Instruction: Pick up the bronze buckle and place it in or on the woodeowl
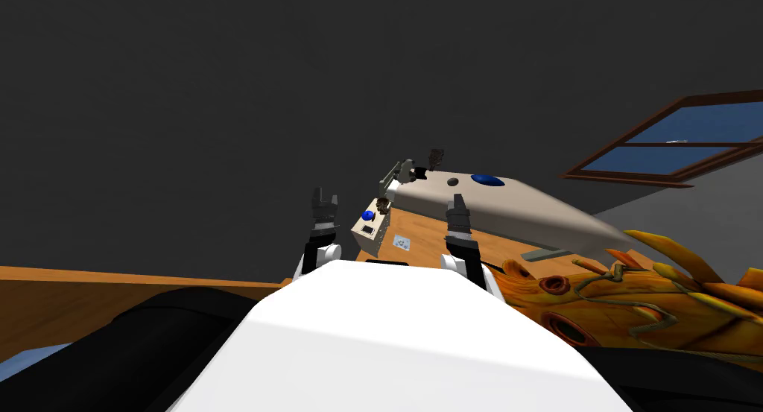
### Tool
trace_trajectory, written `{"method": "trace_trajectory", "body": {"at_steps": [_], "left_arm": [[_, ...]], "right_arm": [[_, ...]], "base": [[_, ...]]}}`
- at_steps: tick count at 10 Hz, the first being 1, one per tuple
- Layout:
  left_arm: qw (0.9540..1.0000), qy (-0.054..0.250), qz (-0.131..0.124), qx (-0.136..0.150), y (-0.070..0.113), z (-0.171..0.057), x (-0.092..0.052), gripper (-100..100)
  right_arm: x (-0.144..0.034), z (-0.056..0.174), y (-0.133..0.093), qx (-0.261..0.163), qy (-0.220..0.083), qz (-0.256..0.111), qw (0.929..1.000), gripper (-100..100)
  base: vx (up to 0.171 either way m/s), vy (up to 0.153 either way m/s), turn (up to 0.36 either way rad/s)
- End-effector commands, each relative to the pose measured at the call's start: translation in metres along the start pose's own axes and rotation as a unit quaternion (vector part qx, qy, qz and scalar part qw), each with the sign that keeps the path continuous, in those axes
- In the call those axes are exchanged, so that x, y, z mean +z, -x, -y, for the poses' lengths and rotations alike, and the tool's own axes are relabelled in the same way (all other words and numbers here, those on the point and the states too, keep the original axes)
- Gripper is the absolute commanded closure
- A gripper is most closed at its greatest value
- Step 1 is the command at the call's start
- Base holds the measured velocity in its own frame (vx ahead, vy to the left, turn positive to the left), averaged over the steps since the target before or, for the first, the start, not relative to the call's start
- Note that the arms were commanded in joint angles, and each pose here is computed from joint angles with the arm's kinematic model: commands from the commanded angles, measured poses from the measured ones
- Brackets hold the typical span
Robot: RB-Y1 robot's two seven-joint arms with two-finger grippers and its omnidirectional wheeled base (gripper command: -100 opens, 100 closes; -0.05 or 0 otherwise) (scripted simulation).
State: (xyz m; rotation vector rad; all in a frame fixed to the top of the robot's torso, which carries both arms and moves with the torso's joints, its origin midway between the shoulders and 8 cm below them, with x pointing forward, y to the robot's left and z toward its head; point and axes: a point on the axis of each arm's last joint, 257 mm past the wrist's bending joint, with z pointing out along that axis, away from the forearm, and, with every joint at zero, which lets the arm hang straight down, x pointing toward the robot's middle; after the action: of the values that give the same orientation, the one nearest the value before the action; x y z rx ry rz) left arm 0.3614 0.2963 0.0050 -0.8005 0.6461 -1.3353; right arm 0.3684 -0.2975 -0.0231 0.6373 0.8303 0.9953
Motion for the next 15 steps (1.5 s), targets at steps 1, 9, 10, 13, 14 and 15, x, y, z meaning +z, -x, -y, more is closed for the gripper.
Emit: {"method": "trace_trajectory", "body": {"at_steps": [1, 9, 10, 13, 14, 15], "left_arm": [[0.9997, 0.017, -0.016, -0.010, -0.004, -0.010, 0.003, -100], [0.9893, 0.116, -0.031, -0.083, -0.007, -0.072, 0.006, -100], [0.9854, 0.137, -0.029, -0.097, -0.007, -0.086, 0.005, -100], [0.9748, 0.182, -0.022, -0.127, -0.004, -0.115, 0.001, -100], [0.9694, 0.199, -0.017, -0.143, -0.002, -0.127, -0.001, -100], [0.9678, 0.207, -0.016, -0.143, -0.002, -0.131, -0.003, -100]], "right_arm": [[0.000, 0.000, 0.000, 0.000, 0.000, 0.000, 1.0000, 0], [0.000, 0.000, 0.000, 0.000, 0.000, 0.000, 1.0000, 0], [0.000, 0.000, 0.000, 0.000, 0.000, 0.000, 1.0000, 0], [0.000, 0.000, 0.000, 0.000, 0.000, 0.000, 1.0000, 0], [0.000, 0.000, 0.000, 0.000, 0.000, 0.000, 1.0000, 0], [0.000, 0.000, 0.000, 0.000, 0.000, 0.000, 1.0000, 0]], "base": [[-0.022, -0.064, -0.014], [-0.023, -0.117, -0.003], [0.014, -0.081, 0.004], [0.007, -0.097, 0.008], [0.034, -0.116, 0.021], [0.025, -0.089, 0.012]]}}
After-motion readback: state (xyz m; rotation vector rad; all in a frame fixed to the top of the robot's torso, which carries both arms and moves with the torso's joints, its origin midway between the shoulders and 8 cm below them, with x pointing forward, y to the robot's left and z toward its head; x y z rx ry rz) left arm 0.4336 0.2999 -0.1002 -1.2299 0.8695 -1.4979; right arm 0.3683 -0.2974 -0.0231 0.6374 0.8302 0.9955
